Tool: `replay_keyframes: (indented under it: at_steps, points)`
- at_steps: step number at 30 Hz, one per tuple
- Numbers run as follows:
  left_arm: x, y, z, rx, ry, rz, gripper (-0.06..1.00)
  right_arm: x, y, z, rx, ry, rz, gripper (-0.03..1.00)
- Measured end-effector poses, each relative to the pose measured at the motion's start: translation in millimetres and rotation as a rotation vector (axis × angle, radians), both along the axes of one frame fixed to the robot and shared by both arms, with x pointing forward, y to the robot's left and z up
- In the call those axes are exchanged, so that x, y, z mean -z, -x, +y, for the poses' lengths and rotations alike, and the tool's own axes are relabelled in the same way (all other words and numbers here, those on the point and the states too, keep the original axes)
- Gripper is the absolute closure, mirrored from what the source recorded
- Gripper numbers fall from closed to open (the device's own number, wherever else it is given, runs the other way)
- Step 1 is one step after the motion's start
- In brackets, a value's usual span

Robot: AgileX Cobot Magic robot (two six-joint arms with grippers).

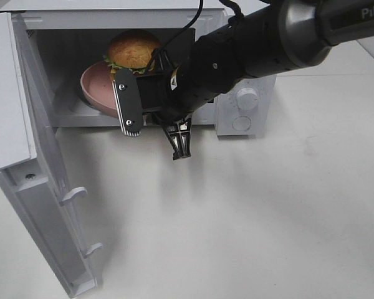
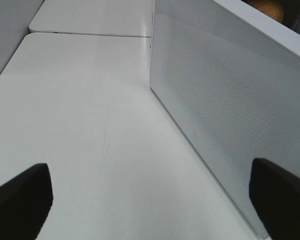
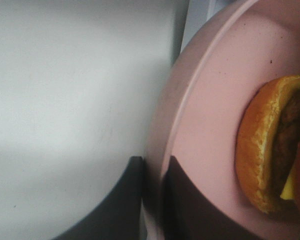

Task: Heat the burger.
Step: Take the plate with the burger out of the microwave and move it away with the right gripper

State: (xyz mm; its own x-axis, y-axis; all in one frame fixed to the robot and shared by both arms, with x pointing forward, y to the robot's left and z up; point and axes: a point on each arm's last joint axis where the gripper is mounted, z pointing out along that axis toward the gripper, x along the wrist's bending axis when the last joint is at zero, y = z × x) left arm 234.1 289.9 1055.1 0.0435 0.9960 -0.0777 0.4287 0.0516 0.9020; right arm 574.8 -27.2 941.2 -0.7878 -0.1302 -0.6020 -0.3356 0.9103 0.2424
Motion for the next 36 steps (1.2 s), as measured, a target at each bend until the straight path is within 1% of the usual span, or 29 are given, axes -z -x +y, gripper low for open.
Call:
replay_keyframes:
  at_steps: [5, 12, 17, 19, 22, 24, 30, 36]
  points:
    - [0, 0, 0, 0.000, 0.000, 0.000, -0.04, -6, 15, -10, -0.025, -0.002, -0.029, 0.89]
    - [0, 0, 0, 0.000, 0.000, 0.000, -0.04, -10, 39, -19, -0.061, 0.006, -0.039, 0.89]
    - [0, 0, 0, 0.000, 0.000, 0.000, -0.04, -8, 56, -28, -0.074, 0.011, -0.029, 0.89]
    - [0, 0, 0, 0.000, 0.000, 0.000, -0.04, -9, 69, -35, -0.082, 0.013, -0.022, 0.89]
    - [0, 0, 0, 0.000, 0.000, 0.000, -0.04, -9, 73, -37, -0.083, 0.013, -0.020, 0.89]
    - [0, 0, 0, 0.000, 0.000, 0.000, -0.04, -10, 86, -44, -0.092, 0.019, -0.010, 0.89]
    - [0, 0, 0, 0.000, 0.000, 0.000, -0.04, -11, 99, -49, -0.106, 0.022, -0.005, 0.89]
    - [0, 0, 0, 0.000, 0.000, 0.000, -0.04, -20, 120, -68, -0.109, 0.014, -0.014, 0.89]
